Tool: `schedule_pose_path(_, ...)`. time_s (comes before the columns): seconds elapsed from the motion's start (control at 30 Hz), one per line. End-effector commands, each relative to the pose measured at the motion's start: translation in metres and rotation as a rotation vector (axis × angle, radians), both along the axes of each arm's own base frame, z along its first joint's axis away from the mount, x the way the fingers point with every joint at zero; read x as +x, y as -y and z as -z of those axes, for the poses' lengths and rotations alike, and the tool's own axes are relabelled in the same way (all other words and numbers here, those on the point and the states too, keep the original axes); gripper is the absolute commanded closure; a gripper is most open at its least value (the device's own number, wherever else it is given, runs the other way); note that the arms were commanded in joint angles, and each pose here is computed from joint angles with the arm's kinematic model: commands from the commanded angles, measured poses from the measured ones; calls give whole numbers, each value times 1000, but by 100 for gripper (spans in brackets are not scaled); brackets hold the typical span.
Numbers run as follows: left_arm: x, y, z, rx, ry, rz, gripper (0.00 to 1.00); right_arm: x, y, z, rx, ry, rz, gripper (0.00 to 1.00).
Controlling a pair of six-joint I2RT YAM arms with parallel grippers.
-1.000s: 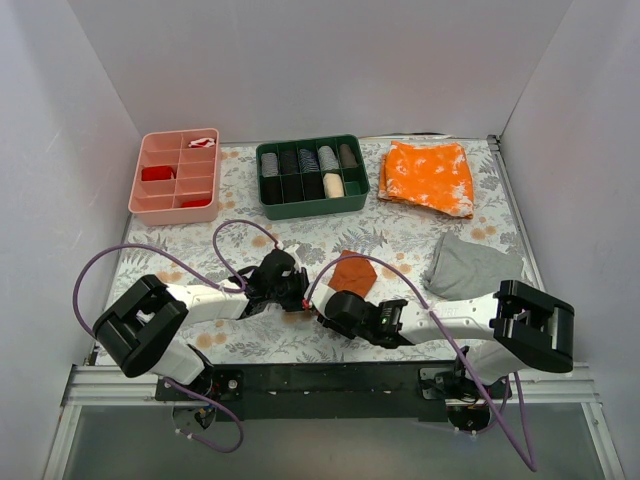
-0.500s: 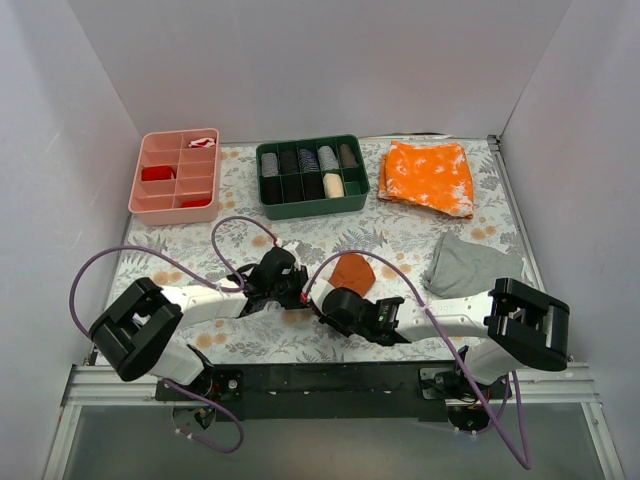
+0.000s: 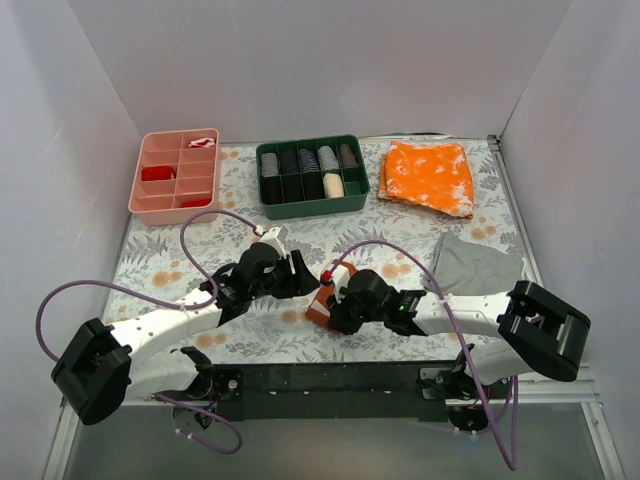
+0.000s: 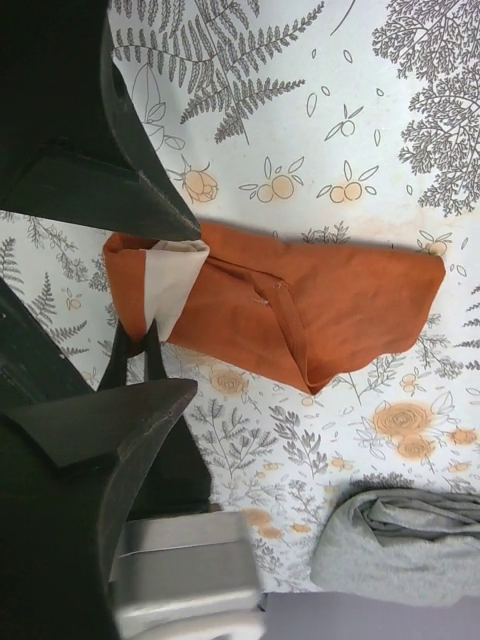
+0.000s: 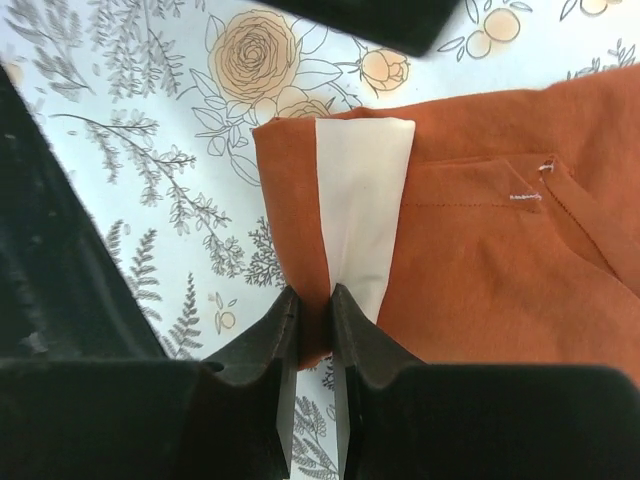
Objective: Roll the underwear
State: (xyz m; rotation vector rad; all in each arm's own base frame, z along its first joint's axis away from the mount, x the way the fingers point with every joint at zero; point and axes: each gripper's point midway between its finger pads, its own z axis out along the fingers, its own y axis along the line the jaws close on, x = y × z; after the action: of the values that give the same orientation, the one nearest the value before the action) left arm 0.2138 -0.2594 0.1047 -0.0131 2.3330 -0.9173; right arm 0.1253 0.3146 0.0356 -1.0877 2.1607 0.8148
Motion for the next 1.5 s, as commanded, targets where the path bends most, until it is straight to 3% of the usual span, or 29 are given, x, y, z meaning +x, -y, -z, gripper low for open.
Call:
schedule_pose_path(0.0,-3,-8,-7,-12,39,-5,42,-8,-7,-22,164,-152,-34,95)
schedule_pose_path(0.2,-18,-1,1,-68,36,75,37,8,-1,-38,299,-270,-27,95)
schedule_pose_path(0.43,-30,4,21,-90,13,143,36,23,15,-23,319,-442,16,97)
schedule_pose_path(1.07,-19,16,64,-53,-68,122,37,38,25,5,266,-514,78,96)
schedule_pose_path(1.37,-22,19,89,-40,-137,119,68,37,25,4,273,-512,55,94)
schedule_pose_path(1.43,-22,19,92,-38,-144,120,78,38,25,1,278,-505,57,92)
schedule_pose_path(1.47,-23,19,93,-35,-150,119,85,38,25,0,276,-498,56,87)
